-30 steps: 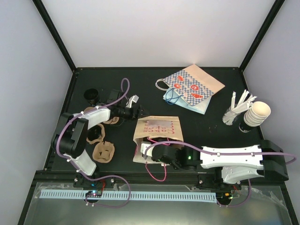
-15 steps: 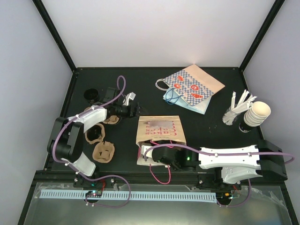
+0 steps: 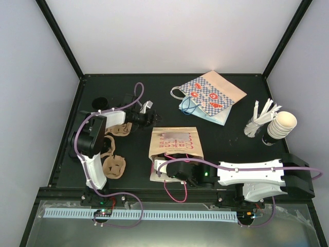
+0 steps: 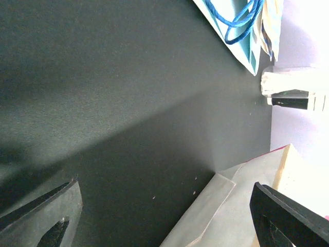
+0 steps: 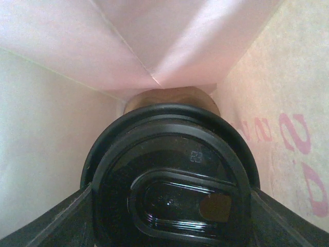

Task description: Pack the takeout coffee

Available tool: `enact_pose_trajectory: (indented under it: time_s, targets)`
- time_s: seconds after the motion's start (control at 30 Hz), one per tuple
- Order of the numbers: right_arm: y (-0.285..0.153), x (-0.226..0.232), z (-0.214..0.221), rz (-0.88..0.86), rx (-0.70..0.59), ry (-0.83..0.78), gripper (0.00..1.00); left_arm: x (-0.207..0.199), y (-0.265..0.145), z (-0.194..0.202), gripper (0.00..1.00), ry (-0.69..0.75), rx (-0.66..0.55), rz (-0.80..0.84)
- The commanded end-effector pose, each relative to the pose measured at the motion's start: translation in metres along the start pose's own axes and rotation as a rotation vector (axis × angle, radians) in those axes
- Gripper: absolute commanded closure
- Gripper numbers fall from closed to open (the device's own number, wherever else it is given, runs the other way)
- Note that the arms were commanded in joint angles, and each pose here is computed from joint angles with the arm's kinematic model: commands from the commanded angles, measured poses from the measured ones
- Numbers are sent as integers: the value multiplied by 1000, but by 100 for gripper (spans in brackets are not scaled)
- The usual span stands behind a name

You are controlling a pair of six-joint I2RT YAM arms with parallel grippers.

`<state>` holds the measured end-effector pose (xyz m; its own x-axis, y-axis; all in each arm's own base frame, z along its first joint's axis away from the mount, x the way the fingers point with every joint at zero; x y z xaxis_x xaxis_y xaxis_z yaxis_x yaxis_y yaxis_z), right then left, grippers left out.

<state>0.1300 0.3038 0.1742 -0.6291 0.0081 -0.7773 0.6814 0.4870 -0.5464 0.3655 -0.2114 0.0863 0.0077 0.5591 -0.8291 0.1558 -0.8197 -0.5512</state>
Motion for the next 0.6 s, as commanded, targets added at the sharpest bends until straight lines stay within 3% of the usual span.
enact_pose_trajectory:
  time_s: [0.0,0.57]
  targets:
    - [3,-5,-4,32,-16,9,59,-20,10,-7,9,43,22,78]
    - [6,1,-2,26,-23,22,60,-38,34,22,21,24,149,211]
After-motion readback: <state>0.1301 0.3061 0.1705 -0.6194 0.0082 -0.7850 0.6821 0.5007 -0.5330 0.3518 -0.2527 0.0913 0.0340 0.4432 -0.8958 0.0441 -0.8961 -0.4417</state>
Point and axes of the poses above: each gripper's point midway between its finger pads, its own y axis out along the fingers, its own x axis along the line the jaws close on, z = x × y, the point moved 3 cm from there along -y, back along the fingers, and after that the axes turned 7 degrees about -y, right-handed, at the moved point
